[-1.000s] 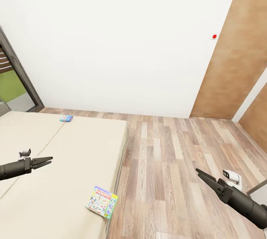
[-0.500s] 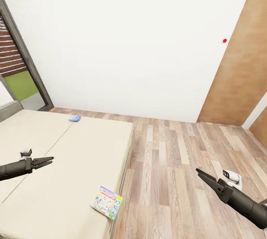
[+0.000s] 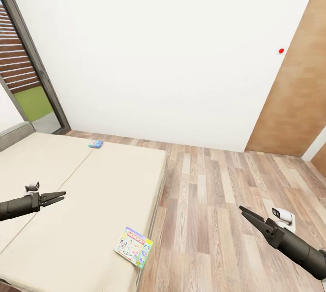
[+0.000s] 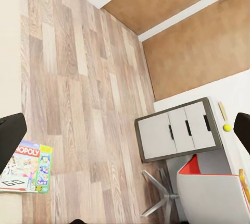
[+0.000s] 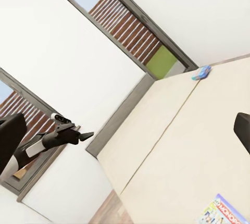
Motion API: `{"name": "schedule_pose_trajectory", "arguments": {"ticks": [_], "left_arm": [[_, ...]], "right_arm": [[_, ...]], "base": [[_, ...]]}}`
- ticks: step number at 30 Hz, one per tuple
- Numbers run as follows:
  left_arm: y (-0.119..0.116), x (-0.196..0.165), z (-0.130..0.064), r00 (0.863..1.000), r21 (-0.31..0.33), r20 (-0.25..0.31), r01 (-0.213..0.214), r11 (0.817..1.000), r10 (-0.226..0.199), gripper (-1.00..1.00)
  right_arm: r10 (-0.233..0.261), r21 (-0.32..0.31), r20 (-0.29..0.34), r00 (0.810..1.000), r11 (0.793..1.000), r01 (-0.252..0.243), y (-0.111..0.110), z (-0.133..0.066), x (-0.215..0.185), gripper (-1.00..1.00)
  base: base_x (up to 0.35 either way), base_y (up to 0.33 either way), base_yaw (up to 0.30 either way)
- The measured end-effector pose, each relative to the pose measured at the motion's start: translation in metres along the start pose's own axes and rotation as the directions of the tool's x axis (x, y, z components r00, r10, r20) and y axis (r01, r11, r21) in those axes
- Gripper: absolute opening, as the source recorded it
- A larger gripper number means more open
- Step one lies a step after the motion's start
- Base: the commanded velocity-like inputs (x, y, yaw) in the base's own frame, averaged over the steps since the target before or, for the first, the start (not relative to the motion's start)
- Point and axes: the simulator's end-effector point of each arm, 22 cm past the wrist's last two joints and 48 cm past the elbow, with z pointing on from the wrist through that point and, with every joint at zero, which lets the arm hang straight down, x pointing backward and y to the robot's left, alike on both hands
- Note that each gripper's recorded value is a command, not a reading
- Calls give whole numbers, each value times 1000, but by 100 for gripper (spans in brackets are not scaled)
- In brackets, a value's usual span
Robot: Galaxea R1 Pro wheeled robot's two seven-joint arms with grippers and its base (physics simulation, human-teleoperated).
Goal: Put all the toys in the child's room - the three board games (two on the bed and one on the table), the two jigsaw puzzles on the table, and the tennis ball on the table - inside the toy box on the table in the child's room.
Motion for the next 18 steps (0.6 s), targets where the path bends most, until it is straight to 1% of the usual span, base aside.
{"name": "schedule_pose_trajectory", "arguments": {"ticks": [4,8,12,18], "left_arm": [[0,0,0,1000,1,0,0,1000,0,100],[0,0,0,1000,1,0,0,1000,0,100],[0,0,0,1000,1,0,0,1000,0,100],[0,0,0,1000,1,0,0,1000,0,100]], "right_arm": [[0,0,0,1000,1000,0,0,0,0,100],[-1,1,0,1000,1000,1,0,0,0,100],[-1,1,-1,1000,1000,1,0,0,0,100],[0,1,-1,1000,1000,0,0,0,0,100]], "base": [[0,0,43],[0,-6,135],[0,-60,212],[0,-117,253]]}}
